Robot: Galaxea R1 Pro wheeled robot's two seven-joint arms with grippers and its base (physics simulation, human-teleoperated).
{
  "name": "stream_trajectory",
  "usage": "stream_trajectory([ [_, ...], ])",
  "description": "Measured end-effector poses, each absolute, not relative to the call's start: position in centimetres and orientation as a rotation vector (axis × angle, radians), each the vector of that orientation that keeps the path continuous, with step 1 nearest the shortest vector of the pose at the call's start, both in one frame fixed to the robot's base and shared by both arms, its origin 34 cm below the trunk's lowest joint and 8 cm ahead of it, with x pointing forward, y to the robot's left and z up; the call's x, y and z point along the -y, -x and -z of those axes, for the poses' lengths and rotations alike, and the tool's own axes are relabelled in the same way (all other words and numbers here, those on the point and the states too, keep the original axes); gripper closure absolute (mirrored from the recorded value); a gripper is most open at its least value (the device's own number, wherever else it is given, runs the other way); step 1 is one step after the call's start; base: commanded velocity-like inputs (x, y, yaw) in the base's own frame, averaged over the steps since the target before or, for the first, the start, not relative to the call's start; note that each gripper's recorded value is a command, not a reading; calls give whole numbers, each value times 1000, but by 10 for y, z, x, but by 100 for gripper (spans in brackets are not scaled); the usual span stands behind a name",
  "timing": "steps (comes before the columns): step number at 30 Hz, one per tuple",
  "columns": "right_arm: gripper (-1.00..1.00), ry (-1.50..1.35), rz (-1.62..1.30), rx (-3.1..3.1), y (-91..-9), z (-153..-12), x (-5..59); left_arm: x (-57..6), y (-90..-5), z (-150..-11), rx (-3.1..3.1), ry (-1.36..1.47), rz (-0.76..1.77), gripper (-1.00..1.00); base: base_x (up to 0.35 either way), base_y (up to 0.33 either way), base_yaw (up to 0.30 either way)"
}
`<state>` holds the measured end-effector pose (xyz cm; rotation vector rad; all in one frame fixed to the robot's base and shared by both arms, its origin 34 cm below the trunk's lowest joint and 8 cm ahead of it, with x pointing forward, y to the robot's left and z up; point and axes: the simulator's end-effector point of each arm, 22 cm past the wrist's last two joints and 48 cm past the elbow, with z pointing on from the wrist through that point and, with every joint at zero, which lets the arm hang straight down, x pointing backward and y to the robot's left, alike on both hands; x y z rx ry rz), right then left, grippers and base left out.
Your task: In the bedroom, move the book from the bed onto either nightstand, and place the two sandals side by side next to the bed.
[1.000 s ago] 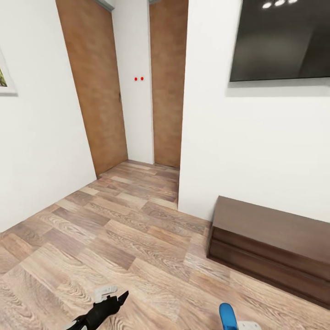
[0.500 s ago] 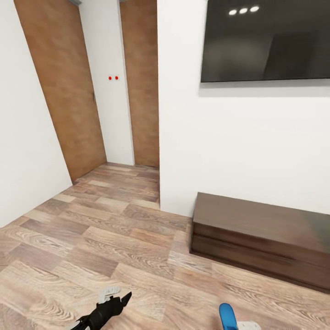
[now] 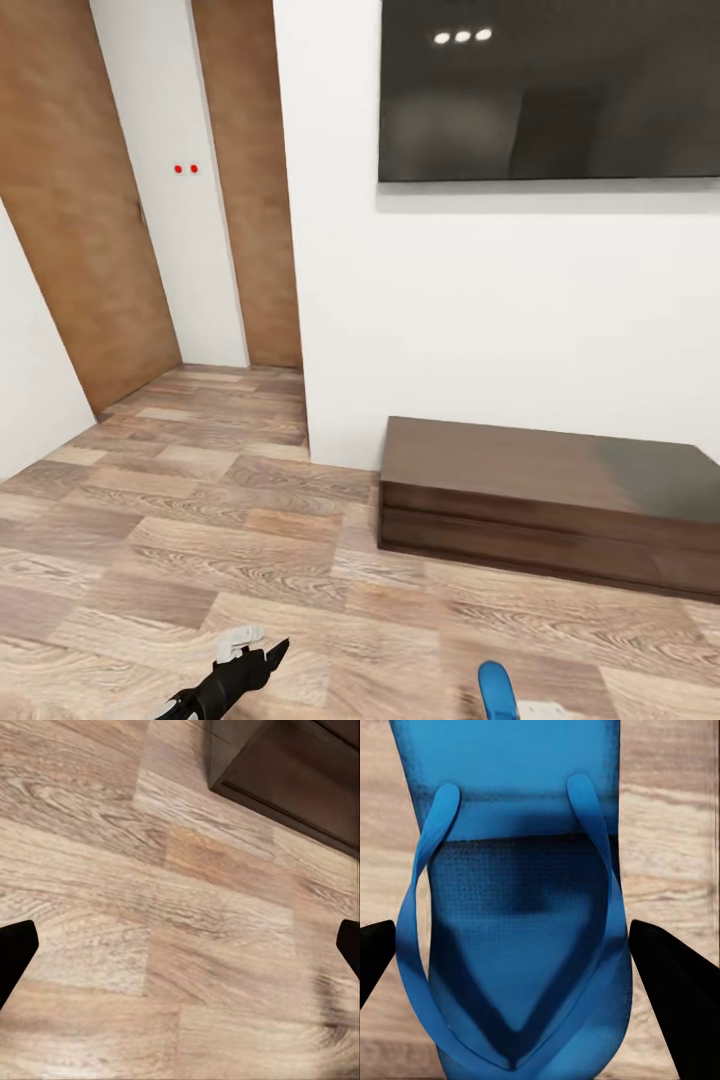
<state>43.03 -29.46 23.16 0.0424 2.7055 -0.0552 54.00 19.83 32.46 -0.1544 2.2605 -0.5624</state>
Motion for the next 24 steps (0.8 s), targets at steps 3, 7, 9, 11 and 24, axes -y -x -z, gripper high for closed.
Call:
stream_trajectory([
  [3,100,-43,55,-2704,-431,-232,295,-198,-540,-325,-2260,154,562,-100,0,0,-300],
  [7,100,-43,55,-2703,-431,-232,295,-198,-540,-326,-2258,154,562,-100,0,0,-300],
  [9,100,-43,55,-2702,-431,-233,295,-198,-541,-326,-2258,153,562,-100,0,0,-300],
  [11,100,-43,55,-2701,-432,-233,295,-198,-541,-326,-2257,153,562,-100,0,0,-300],
  [24,100,-42,55,-2696,-433,-235,295,-198,-542,-329,-2251,151,562,-100,0,0,-300],
])
